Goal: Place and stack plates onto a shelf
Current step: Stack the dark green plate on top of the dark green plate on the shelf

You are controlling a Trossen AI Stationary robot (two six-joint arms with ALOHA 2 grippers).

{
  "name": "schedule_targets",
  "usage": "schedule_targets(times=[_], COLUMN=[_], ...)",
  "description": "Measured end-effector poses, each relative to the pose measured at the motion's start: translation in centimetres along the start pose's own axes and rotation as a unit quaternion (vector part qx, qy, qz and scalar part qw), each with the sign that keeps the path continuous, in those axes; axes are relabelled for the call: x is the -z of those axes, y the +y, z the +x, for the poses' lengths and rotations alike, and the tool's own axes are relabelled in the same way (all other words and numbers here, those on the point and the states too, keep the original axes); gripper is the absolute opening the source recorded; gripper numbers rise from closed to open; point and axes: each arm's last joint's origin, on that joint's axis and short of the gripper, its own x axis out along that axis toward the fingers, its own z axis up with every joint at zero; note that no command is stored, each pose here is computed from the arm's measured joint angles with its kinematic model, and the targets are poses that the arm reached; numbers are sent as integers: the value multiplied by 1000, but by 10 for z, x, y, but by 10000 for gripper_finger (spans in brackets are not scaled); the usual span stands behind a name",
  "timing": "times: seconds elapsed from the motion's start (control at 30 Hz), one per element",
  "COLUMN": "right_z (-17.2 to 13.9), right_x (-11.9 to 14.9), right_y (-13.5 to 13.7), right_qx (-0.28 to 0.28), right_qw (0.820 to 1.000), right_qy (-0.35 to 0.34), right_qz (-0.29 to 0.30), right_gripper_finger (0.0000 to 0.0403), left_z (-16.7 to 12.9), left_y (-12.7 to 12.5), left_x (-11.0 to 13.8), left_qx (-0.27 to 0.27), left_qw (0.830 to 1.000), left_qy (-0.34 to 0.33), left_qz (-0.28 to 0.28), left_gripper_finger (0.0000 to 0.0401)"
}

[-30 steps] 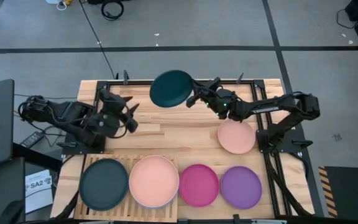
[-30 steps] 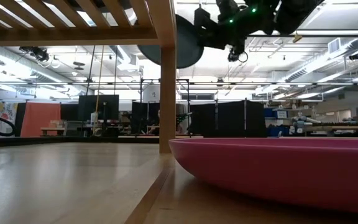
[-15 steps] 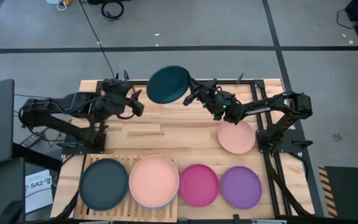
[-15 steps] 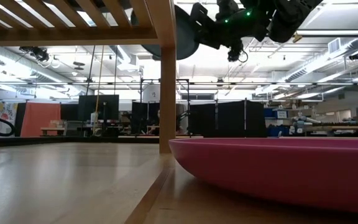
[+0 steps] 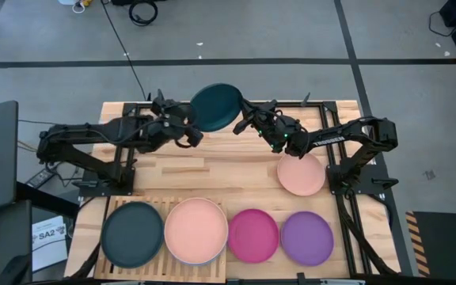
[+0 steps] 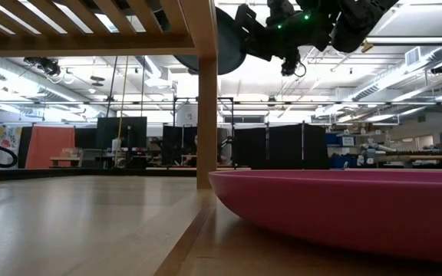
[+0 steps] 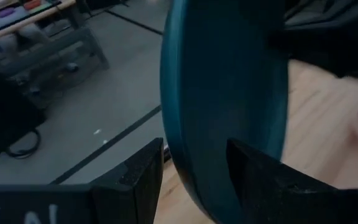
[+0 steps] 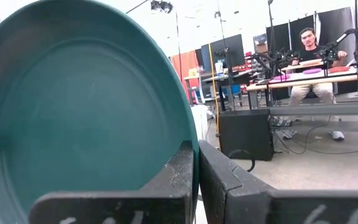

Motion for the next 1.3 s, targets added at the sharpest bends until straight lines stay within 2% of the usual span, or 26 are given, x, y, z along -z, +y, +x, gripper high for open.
schedule_targets(times=[0.17,0.37,0.97,1.3], right_z=[0,0,0,0], right_x=[1,1,2,1], right_y=[0,0,0,1], right_qx=[0,0,-4,-17], right_qw=[1000,1000,1000,1000], right_qy=[3,5,7,6], right_qz=[-3,-5,-6,-5], right_gripper_finger=[19,19,29,32], left_z=[12,19,19,19], left_y=[0,3,5,5], left_x=[3,2,0,0], left_qx=[-49,-64,-63,-64], left_qw=[999,998,998,998], left_qy=[5,8,5,5], left_qz=[13,10,10,13], left_gripper_finger=[182,175,27,24])
